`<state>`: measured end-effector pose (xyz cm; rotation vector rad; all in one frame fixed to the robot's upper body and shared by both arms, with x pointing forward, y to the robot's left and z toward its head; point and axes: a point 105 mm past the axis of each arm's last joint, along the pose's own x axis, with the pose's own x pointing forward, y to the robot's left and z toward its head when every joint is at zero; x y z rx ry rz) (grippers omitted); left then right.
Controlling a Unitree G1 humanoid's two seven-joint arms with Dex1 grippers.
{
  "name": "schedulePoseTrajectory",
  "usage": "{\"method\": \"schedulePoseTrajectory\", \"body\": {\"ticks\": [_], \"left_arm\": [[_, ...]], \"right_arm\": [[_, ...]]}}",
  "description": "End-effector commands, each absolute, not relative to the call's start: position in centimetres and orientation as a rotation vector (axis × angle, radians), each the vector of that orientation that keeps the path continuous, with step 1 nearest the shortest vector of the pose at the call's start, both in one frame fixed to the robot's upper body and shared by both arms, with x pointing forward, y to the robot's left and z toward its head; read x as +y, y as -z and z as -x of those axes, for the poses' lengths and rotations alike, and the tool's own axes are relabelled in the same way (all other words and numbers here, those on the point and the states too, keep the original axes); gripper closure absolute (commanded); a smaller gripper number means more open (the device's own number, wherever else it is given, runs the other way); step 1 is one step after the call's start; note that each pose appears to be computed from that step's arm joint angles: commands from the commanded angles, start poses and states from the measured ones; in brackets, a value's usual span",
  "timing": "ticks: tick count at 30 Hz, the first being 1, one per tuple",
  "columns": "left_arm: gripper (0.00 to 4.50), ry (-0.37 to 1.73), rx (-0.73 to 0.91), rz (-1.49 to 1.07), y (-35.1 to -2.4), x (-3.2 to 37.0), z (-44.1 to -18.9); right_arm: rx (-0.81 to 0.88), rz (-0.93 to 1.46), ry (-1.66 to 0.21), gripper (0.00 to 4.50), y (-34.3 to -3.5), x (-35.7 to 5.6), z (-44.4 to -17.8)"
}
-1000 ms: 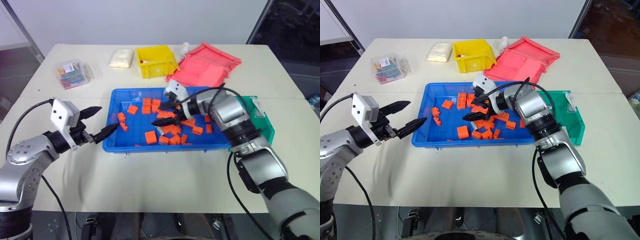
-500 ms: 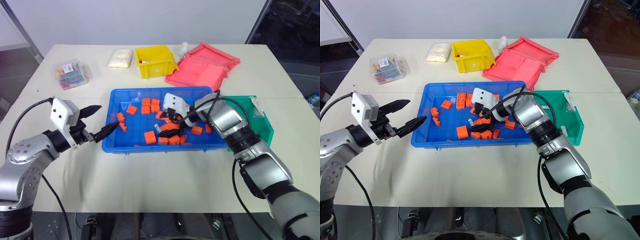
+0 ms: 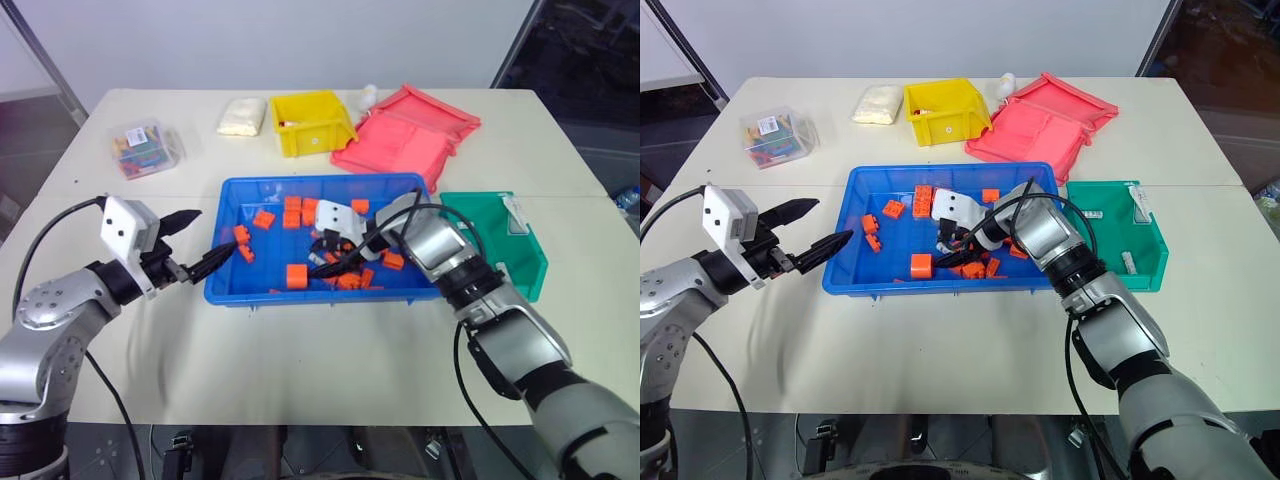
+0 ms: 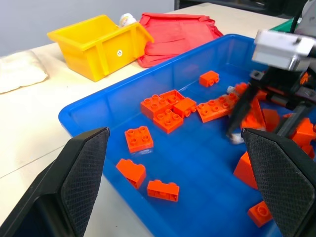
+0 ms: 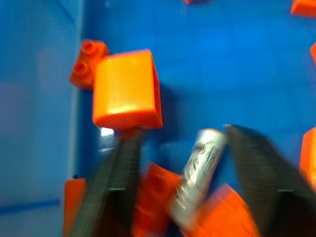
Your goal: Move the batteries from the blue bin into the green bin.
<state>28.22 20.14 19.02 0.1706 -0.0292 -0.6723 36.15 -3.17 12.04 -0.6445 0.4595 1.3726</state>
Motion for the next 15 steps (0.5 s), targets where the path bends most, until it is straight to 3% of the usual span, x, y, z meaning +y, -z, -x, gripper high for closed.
{"method": "schedulePoseTrajectory", "body": {"ticks": [1,2,13,15], "left_arm": [[0.0,0.673,-0.082,-0.201,-20.1,19.8,-27.9],[0.0,0.671,-0.084,-0.202,-20.1,19.8,-27.9],[0.0,0.67,-0.088,-0.206,-20.2,19.9,-28.1],[0.0,0.672,-0.088,-0.206,-20.2,19.9,-28.0]], "right_arm": [[0.47,0.681,-1.355,4.0,-11.8,-3.6,-36.6],[0.47,0.679,-1.356,4.46,-11.8,-3.6,-36.6],[0.38,0.645,-1.347,4.46,-14.1,-2.4,-36.9],[0.348,0.642,-1.347,3.95,-15.2,-2.3,-36.8]]}}
